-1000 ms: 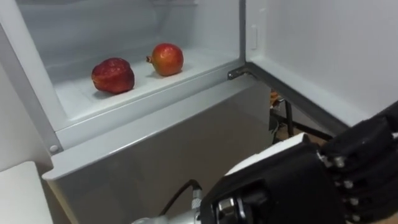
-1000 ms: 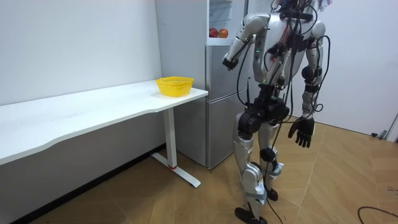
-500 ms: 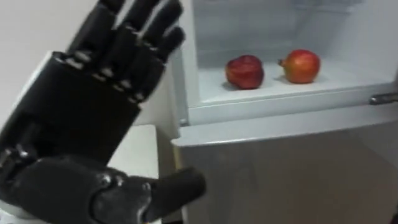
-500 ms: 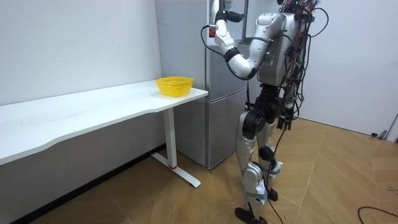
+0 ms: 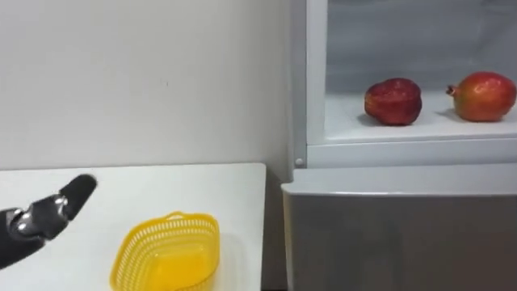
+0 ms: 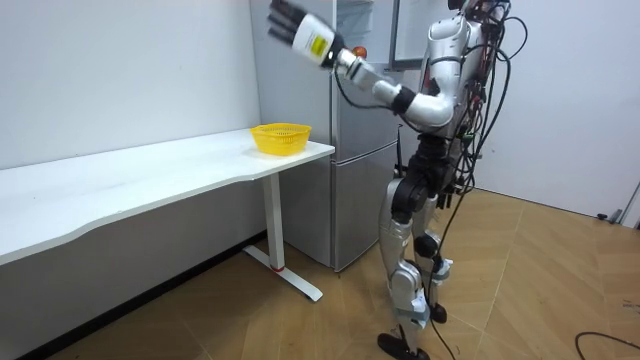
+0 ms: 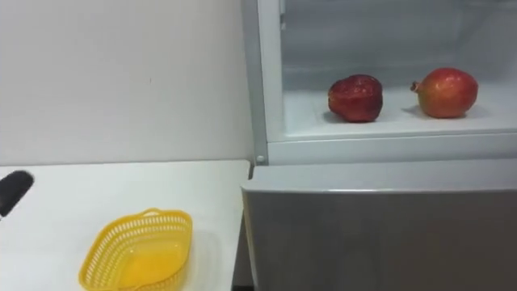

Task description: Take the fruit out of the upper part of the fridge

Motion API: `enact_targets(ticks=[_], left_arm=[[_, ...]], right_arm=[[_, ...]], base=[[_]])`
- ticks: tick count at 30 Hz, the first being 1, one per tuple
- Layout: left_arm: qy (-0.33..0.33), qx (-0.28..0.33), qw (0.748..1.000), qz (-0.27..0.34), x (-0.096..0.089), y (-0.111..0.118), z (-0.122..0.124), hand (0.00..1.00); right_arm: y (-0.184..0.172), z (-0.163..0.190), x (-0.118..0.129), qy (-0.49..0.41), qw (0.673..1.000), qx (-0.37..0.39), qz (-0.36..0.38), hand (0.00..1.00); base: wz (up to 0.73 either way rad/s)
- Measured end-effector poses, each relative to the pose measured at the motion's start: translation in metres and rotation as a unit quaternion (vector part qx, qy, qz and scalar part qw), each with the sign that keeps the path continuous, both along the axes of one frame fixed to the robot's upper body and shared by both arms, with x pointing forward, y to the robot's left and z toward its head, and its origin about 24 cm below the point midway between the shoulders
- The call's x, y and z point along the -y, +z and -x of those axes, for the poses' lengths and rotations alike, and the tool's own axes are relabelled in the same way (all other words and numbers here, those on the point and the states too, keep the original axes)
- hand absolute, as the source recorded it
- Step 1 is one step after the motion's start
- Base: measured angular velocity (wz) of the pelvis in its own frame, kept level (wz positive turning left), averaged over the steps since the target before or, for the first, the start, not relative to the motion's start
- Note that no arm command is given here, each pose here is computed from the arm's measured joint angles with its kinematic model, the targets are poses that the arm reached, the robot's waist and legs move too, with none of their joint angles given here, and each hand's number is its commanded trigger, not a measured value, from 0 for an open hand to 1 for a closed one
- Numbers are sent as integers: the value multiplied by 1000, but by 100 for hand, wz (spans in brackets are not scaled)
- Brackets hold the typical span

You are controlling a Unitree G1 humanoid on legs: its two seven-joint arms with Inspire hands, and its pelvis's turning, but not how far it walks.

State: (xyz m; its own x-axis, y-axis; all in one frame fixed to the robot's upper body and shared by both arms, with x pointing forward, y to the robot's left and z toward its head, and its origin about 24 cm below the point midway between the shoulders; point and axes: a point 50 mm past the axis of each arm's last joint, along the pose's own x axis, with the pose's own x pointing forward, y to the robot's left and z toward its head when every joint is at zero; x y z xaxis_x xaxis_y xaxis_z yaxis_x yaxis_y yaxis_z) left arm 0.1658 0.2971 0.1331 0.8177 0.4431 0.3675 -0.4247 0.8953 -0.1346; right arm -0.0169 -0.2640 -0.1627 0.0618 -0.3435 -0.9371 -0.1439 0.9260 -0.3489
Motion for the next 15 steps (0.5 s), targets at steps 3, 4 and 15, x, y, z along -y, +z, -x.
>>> enact_targets(ticks=[3,4,15], left_arm=[[121,-110,984,74,-31,-57,20,0],[169,-160,968,95,-41,-81,32,0],[351,-537,711,289,-15,-257,180,0]], right_arm=[[1,4,3,-16,1000,1,10,0],[2,5,5,-22,1000,2,14,0],[1,16,2,-59,998,-17,3,0]], base=[[2],[6],[7]])
